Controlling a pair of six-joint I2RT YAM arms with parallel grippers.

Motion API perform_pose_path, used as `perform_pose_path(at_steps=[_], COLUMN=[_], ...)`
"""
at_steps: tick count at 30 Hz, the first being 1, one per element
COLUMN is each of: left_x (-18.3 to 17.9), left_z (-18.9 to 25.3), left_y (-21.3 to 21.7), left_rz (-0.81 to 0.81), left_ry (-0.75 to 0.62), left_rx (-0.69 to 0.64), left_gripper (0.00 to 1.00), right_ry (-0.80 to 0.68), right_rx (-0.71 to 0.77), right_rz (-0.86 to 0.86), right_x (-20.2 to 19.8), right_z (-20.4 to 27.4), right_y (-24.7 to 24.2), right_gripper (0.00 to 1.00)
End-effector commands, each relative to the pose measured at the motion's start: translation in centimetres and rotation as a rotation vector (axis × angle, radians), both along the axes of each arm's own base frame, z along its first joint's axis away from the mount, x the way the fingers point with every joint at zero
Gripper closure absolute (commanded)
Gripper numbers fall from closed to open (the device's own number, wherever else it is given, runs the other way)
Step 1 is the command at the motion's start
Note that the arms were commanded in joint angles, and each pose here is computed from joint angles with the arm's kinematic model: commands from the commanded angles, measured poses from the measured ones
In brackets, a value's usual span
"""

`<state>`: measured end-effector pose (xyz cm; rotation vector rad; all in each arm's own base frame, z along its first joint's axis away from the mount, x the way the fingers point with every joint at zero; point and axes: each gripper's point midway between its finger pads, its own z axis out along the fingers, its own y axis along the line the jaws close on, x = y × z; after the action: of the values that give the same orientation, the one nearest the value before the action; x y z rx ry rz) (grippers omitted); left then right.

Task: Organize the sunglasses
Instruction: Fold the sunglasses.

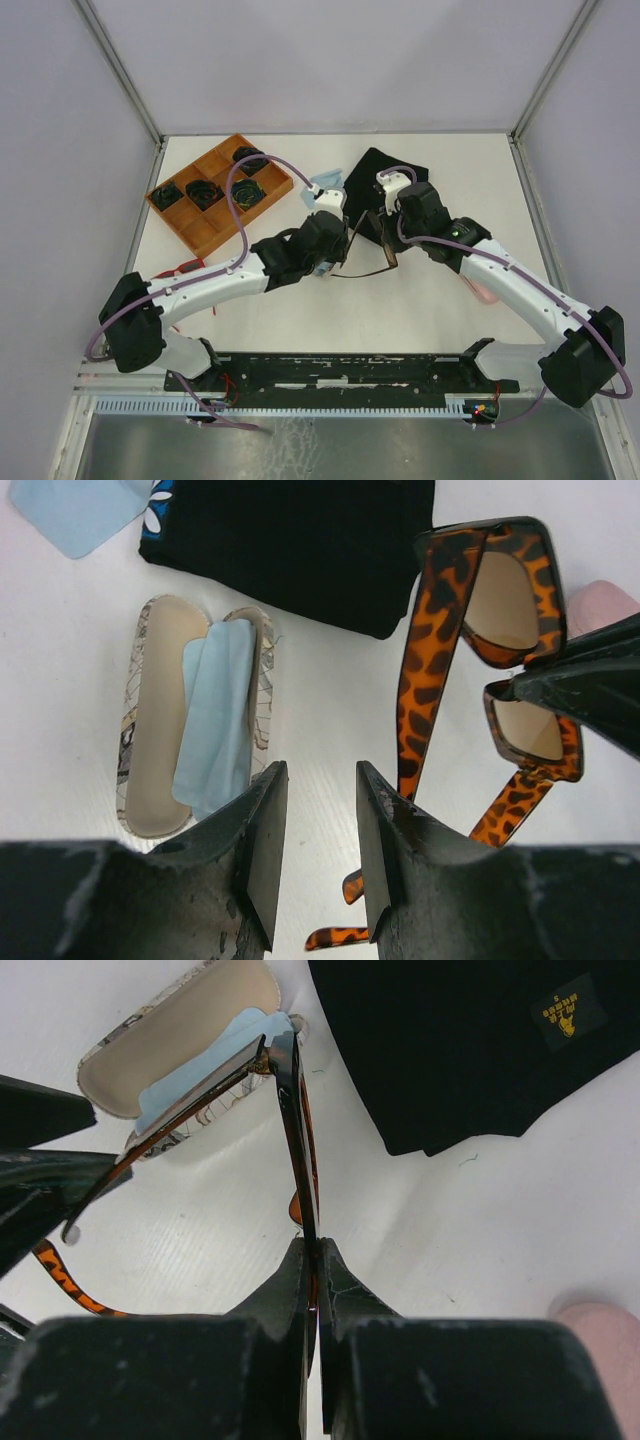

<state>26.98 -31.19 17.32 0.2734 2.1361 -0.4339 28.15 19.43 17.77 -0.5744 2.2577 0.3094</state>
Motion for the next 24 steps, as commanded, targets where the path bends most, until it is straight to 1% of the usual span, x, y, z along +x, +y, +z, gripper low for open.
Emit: perform_pose_path(at_steps=[1,9,18,24], left_x=[0.8,0.6,0.8,1.1], left_z=[2.6,1.6,2.0,2.0], left_y=[-2.5,-4.8,-7.5,-8.3], left_rz=[-0.038,-0.076,-0.118,-0.135], left_ry=[-0.054,-0.028,-0.032,-0.037], left_rx=[-0.049,-0.071,-0.079,-0.073], left_gripper=[0.59,0.59,0.60,0.60], right_ry=[-0.033,-0.019,0.004,0.019], right_rx=[0.090,0.092,0.114,0.148], right_rz=[0.015,0.034,0.063,0.078], right_x=[0.6,0.3,0.0,-0.4], right_z=[1.2,0.9,0.6,0.6], right_y=[1.8,2.0,2.8,3.3], right_gripper=[1.00,1.00,1.00,1.00])
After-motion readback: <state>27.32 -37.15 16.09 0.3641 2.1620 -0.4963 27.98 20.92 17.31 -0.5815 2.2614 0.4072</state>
